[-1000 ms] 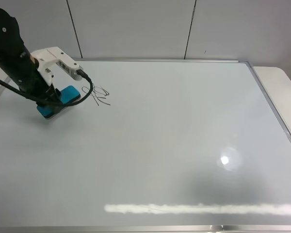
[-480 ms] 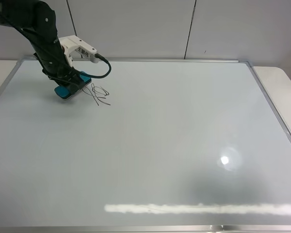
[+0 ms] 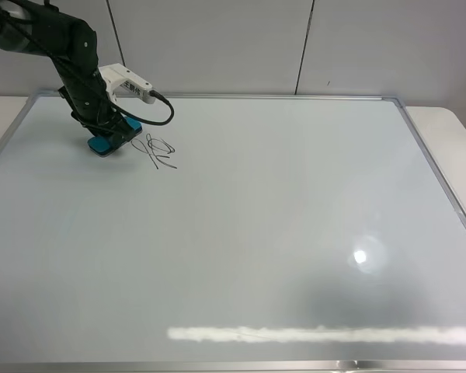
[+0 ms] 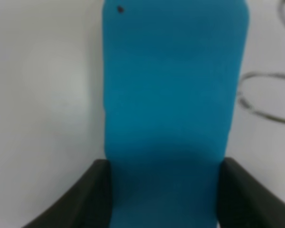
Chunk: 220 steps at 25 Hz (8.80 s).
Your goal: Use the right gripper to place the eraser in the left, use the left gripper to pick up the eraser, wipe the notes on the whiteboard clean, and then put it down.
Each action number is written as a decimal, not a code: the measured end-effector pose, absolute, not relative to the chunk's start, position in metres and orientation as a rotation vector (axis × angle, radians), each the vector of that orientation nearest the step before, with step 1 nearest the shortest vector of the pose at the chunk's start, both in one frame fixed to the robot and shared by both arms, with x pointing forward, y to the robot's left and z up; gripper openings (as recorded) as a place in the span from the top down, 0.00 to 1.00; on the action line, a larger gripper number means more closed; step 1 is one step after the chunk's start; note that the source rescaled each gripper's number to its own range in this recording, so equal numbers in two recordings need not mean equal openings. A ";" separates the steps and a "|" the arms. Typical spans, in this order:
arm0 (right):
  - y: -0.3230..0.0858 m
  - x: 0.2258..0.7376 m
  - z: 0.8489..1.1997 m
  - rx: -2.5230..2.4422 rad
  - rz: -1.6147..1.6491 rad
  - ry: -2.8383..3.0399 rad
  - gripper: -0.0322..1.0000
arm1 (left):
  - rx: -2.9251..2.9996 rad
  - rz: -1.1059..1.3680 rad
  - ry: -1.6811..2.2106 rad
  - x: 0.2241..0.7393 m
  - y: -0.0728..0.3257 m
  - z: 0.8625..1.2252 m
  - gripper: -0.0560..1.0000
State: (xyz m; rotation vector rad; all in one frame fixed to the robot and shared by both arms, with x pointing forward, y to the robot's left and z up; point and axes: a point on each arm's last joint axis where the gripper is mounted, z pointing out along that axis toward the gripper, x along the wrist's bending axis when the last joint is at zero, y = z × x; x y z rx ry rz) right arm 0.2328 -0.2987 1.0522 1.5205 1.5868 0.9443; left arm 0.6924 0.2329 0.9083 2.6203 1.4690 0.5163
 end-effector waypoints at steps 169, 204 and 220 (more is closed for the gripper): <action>-0.299 0.233 1.052 1.520 0.944 1.587 0.00 | 2.124 0.396 2.122 0.499 0.294 0.947 0.92; -0.299 0.233 1.052 1.520 0.944 1.587 0.00 | 2.005 0.379 2.114 0.489 0.298 0.917 0.61; -0.299 0.233 1.052 1.520 0.944 1.587 0.00 | 1.991 0.352 2.142 0.487 0.297 0.917 0.11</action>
